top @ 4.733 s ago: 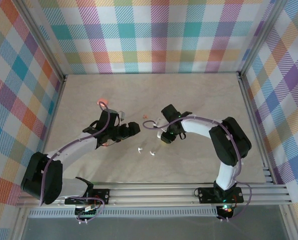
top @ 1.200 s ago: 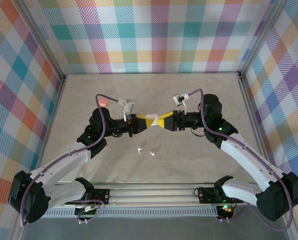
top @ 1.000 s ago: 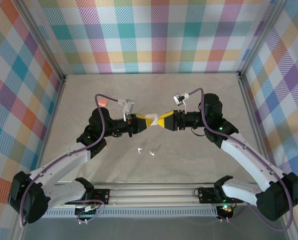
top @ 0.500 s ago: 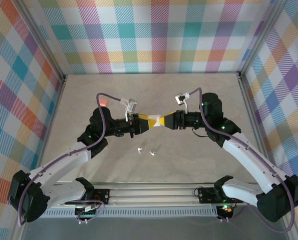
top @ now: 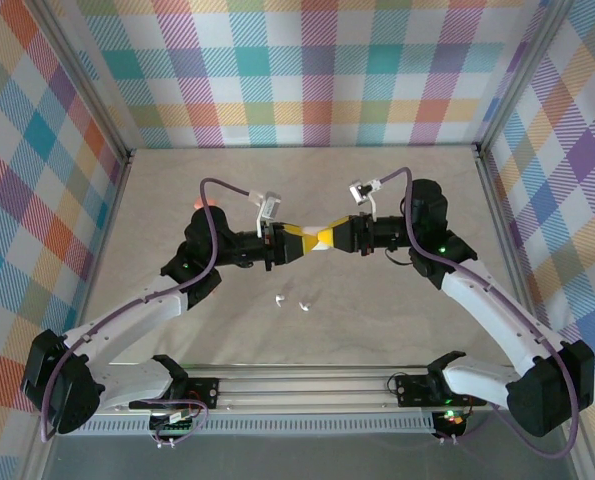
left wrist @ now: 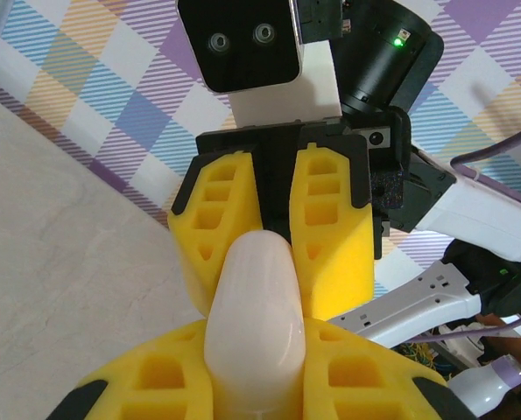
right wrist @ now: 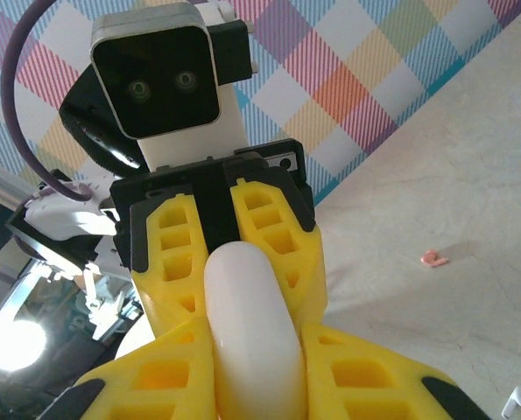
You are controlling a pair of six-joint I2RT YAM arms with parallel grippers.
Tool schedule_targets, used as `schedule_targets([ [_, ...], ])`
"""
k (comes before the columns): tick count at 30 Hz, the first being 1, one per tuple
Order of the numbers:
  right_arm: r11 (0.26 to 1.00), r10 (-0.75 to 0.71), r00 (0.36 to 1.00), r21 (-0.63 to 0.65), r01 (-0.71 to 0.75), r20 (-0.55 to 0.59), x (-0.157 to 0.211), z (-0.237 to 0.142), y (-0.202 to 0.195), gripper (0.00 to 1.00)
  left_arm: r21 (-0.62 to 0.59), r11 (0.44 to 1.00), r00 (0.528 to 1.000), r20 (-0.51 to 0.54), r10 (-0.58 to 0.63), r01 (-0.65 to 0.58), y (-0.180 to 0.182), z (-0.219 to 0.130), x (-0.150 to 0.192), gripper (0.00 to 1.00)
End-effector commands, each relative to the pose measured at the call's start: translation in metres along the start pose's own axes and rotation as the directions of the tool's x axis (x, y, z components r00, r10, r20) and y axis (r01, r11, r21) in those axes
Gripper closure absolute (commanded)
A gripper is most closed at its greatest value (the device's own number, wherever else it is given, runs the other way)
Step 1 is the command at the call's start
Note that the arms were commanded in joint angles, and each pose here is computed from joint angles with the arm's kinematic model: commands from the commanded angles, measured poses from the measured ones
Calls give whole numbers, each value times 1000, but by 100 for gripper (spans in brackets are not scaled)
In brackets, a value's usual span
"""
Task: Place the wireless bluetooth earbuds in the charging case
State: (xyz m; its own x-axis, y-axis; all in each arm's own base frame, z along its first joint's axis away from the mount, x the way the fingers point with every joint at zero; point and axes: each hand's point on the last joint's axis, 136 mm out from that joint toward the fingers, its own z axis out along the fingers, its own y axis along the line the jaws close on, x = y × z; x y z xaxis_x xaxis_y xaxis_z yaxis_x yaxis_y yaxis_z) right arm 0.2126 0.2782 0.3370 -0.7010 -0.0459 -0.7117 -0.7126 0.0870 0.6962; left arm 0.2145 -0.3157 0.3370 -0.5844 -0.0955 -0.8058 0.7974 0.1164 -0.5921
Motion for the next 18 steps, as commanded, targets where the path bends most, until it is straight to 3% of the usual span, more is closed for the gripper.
schedule_targets([
  [1, 999, -40, 999, -39, 39, -24, 8, 7, 6, 88, 14, 997, 997, 0, 74, -74, -12, 1, -4, 86],
  [3, 997, -67, 998, -32, 66, -18, 8, 6, 6, 90, -3, 996, 996, -6, 88, -88, -12, -2, -2, 75],
  [5, 994, -104, 995, -25, 103, -15, 7, 5, 7, 91, -23, 995, 995, -14, 95, -96, -12, -6, -1, 57],
  [8, 986, -165, 986, -5, 165, -25, 9, 3, 7, 92, -51, 994, 995, -16, 100, -101, -10, -15, -1, 43],
  [18, 945, -328, 943, -33, 327, -58, 10, -1, 19, 91, 29, 997, 995, -60, 74, -72, -15, -23, 8, 45],
])
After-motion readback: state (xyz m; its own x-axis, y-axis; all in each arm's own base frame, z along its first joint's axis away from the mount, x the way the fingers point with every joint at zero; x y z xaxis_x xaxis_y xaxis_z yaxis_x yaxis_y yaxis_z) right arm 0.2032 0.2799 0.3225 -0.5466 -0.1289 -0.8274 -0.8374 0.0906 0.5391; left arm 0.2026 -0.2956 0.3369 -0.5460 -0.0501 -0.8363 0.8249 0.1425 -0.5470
